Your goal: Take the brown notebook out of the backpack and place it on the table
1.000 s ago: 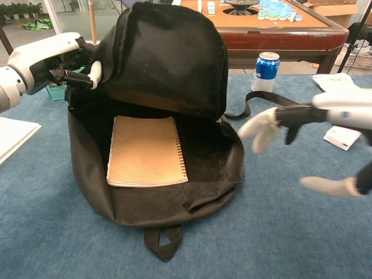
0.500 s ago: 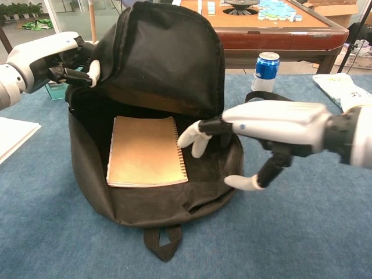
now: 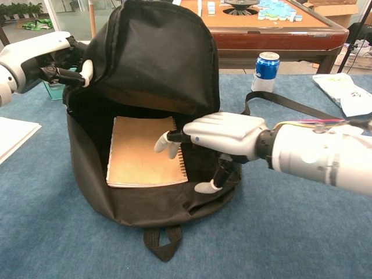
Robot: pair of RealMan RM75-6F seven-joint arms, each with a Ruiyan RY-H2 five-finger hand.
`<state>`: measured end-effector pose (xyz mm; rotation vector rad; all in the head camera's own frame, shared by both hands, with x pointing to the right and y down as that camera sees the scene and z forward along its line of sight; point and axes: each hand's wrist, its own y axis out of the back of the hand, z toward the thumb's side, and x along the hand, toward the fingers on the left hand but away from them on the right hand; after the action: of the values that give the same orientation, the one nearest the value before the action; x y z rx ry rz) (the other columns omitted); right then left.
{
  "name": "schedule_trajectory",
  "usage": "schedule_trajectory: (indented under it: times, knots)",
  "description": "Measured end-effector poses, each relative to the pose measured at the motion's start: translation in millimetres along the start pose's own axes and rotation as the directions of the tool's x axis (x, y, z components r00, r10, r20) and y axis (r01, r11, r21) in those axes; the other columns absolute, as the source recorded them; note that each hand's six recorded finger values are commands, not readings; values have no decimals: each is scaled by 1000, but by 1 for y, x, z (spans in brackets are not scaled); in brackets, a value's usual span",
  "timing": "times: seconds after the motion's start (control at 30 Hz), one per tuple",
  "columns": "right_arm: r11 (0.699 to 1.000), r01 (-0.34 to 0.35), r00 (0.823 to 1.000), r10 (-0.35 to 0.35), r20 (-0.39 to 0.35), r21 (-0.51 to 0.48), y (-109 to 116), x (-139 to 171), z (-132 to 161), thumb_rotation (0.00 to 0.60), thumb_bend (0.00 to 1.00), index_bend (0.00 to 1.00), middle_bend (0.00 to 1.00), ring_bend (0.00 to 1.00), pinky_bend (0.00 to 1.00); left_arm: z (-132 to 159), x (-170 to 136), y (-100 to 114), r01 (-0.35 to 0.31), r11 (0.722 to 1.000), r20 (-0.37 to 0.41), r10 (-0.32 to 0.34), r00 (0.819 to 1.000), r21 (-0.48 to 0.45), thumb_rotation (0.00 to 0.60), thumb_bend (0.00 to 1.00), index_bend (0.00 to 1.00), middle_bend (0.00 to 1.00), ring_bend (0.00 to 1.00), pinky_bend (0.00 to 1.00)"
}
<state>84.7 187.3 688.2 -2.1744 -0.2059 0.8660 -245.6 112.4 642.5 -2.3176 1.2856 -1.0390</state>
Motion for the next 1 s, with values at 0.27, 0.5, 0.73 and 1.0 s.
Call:
schedule_trajectory:
  times: [0.27, 0.5, 0.73, 1.0]
  knots:
    - [998, 41, 999, -42, 25, 51, -6, -21, -3, 600, 229, 237, 268, 154, 288, 1, -3, 2, -8, 1000, -7, 8, 1000, -8, 600, 719, 586, 138, 138, 90]
    - [995, 63, 996, -68, 60, 79, -15, -36, -8, 600, 166, 237, 245, 154, 289, 3, -3, 2, -7, 1000, -9, 7, 1000, -8, 600, 719, 583, 138, 138, 90]
    - [992, 78, 992, -87, 86, 97, -21, -42, -14, 600, 110, 237, 175, 120, 260, 1, -4, 3, -7, 1000, -16, 7, 1000, -13, 600, 720, 581, 138, 138, 90]
    - [989, 84, 991, -96, 92, 120, -26, -51, -13, 600, 106, 236, 156, 102, 248, 0, -5, 4, -6, 1000, -21, 5, 1000, -17, 600, 719, 579, 138, 138, 90]
